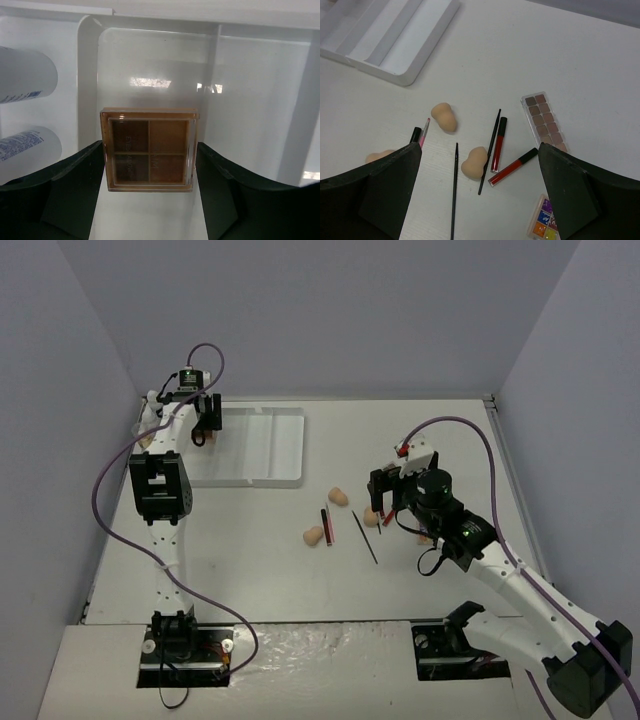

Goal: Organize the makeup

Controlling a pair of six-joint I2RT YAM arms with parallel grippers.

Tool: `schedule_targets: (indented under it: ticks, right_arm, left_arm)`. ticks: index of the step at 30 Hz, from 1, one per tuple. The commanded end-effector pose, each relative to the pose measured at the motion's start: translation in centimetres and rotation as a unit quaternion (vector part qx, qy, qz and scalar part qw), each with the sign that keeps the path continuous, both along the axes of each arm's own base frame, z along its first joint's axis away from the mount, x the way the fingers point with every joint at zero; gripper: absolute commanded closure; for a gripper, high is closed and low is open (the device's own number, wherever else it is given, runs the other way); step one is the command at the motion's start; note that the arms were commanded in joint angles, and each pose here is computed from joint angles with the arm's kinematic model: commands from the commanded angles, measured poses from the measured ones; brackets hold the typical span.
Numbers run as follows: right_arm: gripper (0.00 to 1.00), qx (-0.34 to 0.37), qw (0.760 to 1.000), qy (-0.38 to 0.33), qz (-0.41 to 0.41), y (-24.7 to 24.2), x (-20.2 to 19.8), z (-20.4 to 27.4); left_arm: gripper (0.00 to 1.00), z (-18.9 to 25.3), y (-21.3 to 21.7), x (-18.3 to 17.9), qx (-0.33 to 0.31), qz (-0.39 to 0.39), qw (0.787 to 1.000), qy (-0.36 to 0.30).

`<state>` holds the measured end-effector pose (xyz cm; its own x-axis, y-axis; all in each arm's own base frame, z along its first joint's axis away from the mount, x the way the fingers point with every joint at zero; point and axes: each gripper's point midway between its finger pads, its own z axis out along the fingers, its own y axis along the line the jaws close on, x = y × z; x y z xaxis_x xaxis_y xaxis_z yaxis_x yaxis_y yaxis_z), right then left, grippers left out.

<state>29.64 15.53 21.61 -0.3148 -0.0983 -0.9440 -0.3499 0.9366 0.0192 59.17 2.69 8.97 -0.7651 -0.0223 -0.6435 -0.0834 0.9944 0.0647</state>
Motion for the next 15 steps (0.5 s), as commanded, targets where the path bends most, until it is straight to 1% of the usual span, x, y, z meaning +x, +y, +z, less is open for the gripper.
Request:
schedule_targets:
  ticks: [1, 4, 6, 9, 13, 15]
  right_arm:
    - [0.0, 0.013, 1.0, -0.023, 0.002, 0.7, 1.2, 2.0]
    - [0.0, 0.013, 1.0, -0.017, -0.004, 0.7, 1.4, 1.8]
    - [0.0, 0.011, 1.0, -0.012, -0.009, 0.6, 1.6, 1.5]
    - [0.0, 0.008, 1.0, -0.006, -0.013, 0.6, 1.7, 1.2]
    - [0.0, 0.005, 0.999, 0.018, -0.031, 0.4, 2.2, -0.1]
    - [0.0, 0.006, 0.999, 0.031, -0.041, 0.2, 2.5, -0.6]
  left_arm:
    - [0.5, 6.0, 1.2, 2.7, 0.0, -0.012, 0.997, -0.082]
    - [0.38, 5.3, 1.6, 2.9, 0.001, -0.008, 0.997, -0.079]
    - [0.32, 5.1, 1.9, 3.0, -0.003, -0.003, 0.997, -0.079]
    - [0.17, 5.5, 1.8, 3.2, -0.009, -0.005, 0.996, -0.088]
    - [0.08, 6.2, 1.6, 3.2, -0.014, -0.011, 0.995, -0.099]
    - [0.05, 6.5, 1.4, 3.0, -0.016, -0.011, 0.995, -0.101]
